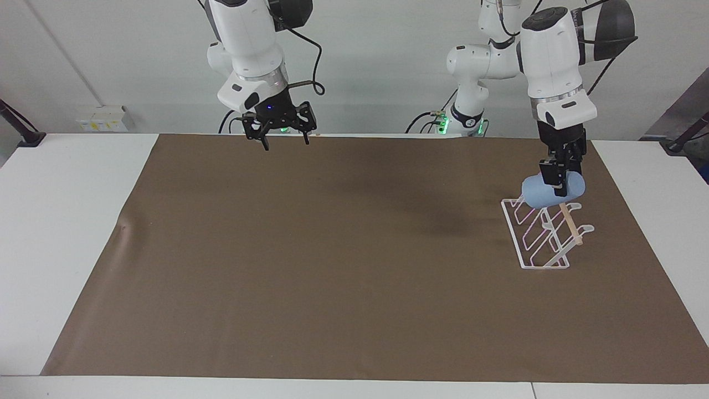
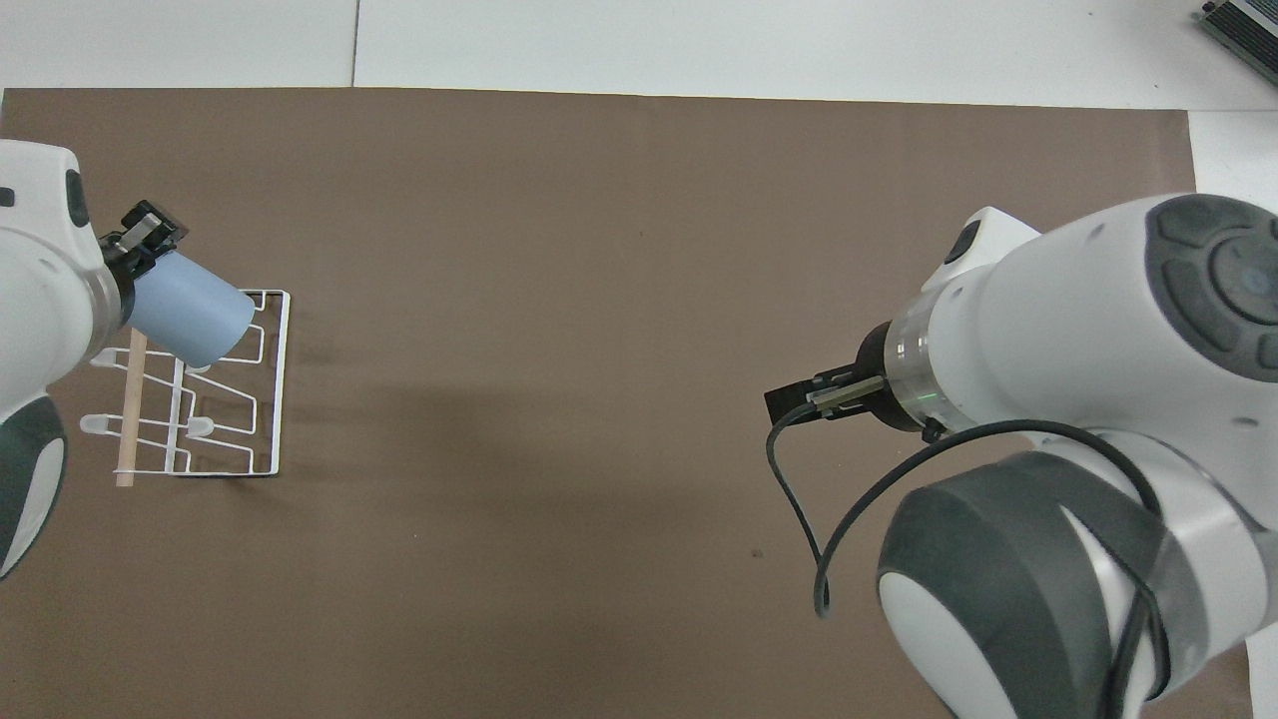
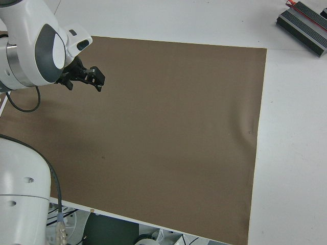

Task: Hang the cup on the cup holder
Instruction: 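Lower the cup onto a rack peg with the left gripper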

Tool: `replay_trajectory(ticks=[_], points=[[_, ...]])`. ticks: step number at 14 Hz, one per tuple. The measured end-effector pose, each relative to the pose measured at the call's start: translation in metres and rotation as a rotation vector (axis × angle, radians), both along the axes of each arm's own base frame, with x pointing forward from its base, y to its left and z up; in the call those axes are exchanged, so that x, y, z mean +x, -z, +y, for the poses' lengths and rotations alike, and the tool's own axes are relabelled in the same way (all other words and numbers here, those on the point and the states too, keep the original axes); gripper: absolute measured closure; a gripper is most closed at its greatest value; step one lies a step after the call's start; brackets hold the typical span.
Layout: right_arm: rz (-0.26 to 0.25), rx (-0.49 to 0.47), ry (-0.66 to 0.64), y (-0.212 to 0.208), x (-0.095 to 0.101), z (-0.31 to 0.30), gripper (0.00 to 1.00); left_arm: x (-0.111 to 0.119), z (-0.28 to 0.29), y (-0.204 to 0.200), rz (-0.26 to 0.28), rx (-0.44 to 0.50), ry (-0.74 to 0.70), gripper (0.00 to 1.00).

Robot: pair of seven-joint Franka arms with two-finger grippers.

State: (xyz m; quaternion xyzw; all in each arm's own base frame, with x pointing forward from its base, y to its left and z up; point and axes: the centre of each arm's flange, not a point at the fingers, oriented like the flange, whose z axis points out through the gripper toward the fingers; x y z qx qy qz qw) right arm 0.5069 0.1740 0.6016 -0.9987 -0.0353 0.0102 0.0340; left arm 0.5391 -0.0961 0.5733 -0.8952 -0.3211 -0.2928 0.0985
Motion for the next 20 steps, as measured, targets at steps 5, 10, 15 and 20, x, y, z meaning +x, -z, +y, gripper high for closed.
replay_trajectory(ticks=[5,10,15,20], points=[[0.02,-0.021,0.069,-0.009,0.001,-0.05,0.0,0.003,0.016,0.029,-0.026,0.079,0.024,0.3],[0.056,-0.033,0.107,0.004,0.001,-0.076,0.0,0.001,0.018,0.055,-0.047,0.117,0.044,0.3],[0.068,-0.054,0.106,0.031,-0.016,-0.089,0.0,0.008,0.024,0.075,-0.056,0.137,0.023,0.3],[0.079,-0.066,0.118,0.053,-0.027,-0.095,0.0,0.009,0.021,0.086,-0.076,0.142,0.014,0.3]])
